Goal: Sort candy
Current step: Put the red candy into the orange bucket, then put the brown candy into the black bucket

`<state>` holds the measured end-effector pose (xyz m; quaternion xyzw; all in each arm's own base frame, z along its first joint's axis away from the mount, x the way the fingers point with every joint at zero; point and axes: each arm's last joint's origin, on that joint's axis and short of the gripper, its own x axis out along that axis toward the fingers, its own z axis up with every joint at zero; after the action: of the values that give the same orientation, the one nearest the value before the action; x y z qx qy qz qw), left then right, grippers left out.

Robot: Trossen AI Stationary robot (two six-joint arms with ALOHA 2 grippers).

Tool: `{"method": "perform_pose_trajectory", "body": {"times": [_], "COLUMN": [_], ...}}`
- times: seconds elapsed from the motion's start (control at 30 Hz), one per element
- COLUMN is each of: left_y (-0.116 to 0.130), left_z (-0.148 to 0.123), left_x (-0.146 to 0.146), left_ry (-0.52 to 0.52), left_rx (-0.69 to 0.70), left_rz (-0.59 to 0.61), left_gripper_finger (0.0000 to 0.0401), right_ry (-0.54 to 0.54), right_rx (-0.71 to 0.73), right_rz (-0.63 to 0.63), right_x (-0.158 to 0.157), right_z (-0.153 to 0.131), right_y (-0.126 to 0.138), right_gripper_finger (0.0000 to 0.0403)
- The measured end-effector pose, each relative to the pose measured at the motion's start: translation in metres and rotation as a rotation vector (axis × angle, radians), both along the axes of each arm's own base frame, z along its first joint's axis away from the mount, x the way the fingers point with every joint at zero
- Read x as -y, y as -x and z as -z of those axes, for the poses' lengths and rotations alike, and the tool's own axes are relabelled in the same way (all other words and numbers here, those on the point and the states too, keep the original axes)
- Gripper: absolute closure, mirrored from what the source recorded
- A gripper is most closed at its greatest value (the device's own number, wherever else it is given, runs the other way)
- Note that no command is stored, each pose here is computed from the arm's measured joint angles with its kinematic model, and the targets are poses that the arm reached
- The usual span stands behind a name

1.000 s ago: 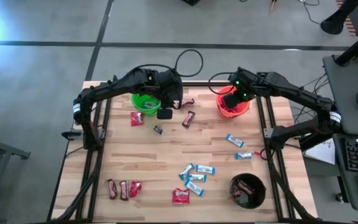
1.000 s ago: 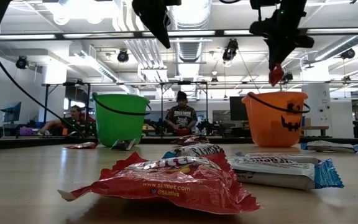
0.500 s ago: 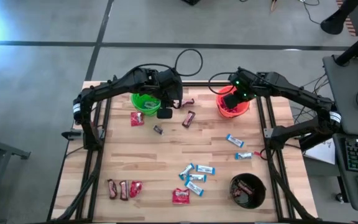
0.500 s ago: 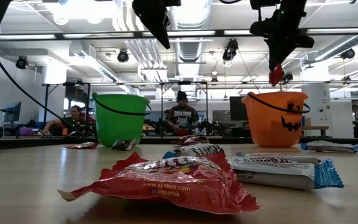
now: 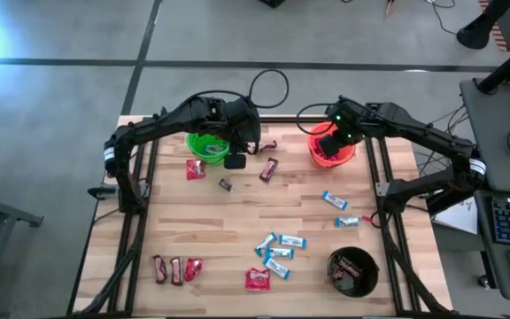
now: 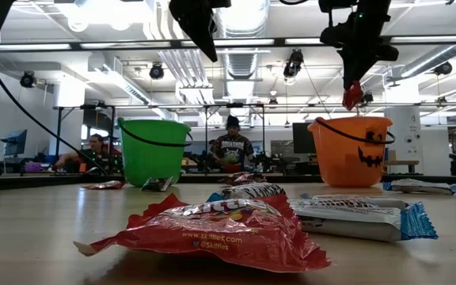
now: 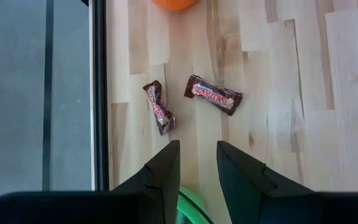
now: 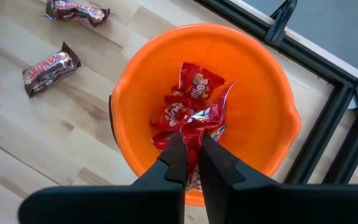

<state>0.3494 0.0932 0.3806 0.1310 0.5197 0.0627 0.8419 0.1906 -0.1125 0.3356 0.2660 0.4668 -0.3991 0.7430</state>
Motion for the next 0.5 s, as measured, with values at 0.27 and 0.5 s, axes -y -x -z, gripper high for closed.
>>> {"method": "perform_pose_trajectory", "body": {"times": [0.27,0.5], "left_y": [0.0000,-0.0055], "left_z": [0.0000,0.0025], "left_x": [0.0000,-0.0014], "left_ry": [0.001,-0.003], "left_rx": [0.001,0.018], "left_rz": [0.000,0.001], "left_gripper_finger": [0.0313,0.0313], "right_ry": [0.004,0.006], "right_rx": [-0.009,-0.012], "right_rz": [-0.003,-0.002], "right_x": [0.0000,0.0000], "right_z": [0.0002,0.0003], "right_y": [0.0004,0.0006], "right_gripper_finger": [0.0322,0.0286]}}
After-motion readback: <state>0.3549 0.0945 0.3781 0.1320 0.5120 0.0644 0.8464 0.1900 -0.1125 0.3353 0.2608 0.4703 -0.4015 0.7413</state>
